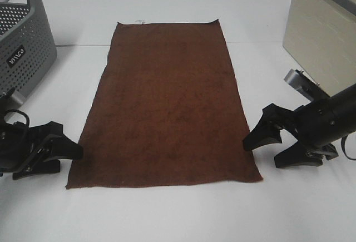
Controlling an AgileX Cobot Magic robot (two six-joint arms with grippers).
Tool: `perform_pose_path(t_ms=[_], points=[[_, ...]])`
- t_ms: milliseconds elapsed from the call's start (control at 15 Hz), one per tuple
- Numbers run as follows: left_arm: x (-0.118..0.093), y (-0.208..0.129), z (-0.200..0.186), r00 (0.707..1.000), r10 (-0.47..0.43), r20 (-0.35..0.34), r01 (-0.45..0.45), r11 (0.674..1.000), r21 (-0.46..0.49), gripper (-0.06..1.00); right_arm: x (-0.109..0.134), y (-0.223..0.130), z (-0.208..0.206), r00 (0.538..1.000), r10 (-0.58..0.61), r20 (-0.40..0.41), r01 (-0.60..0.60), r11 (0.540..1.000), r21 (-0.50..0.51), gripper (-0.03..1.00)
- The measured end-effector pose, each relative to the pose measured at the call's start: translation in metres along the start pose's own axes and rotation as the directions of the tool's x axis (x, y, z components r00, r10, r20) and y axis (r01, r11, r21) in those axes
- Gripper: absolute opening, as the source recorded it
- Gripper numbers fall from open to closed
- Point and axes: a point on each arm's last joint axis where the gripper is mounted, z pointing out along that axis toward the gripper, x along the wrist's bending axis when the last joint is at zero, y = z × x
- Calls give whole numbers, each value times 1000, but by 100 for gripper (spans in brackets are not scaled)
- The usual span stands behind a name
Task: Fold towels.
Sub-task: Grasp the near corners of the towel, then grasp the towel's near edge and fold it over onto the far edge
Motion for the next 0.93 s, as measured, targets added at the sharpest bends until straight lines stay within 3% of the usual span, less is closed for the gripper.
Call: perform_pose_path(t_ms=[200,400,533,733,800,933], points=[[-13,4,15,999,40,29,-41,999,26,62,18,3,20,998,-68,-17,68,997,40,77],[-26,4,32,997,39,69,-43,997,62,56,28,6,28,999,-43,15,43,999,0,71],[-26,4,38,998,18,60,-23,997,73,39,25,8,31,998,-37,44,37,999,-17,51],[-22,4,40,1000,15,24,-17,997,72,1,20,7,36,997,-28,71,30,999,-14,11],[-22,4,40,1000,15,24,-17,997,72,1,20,7,36,997,-25,71,27,1000,-14,0],[-22,4,39,1000,15,24,-17,997,76,0,20,6,36,998,-12,64,12,1000,-4,0]])
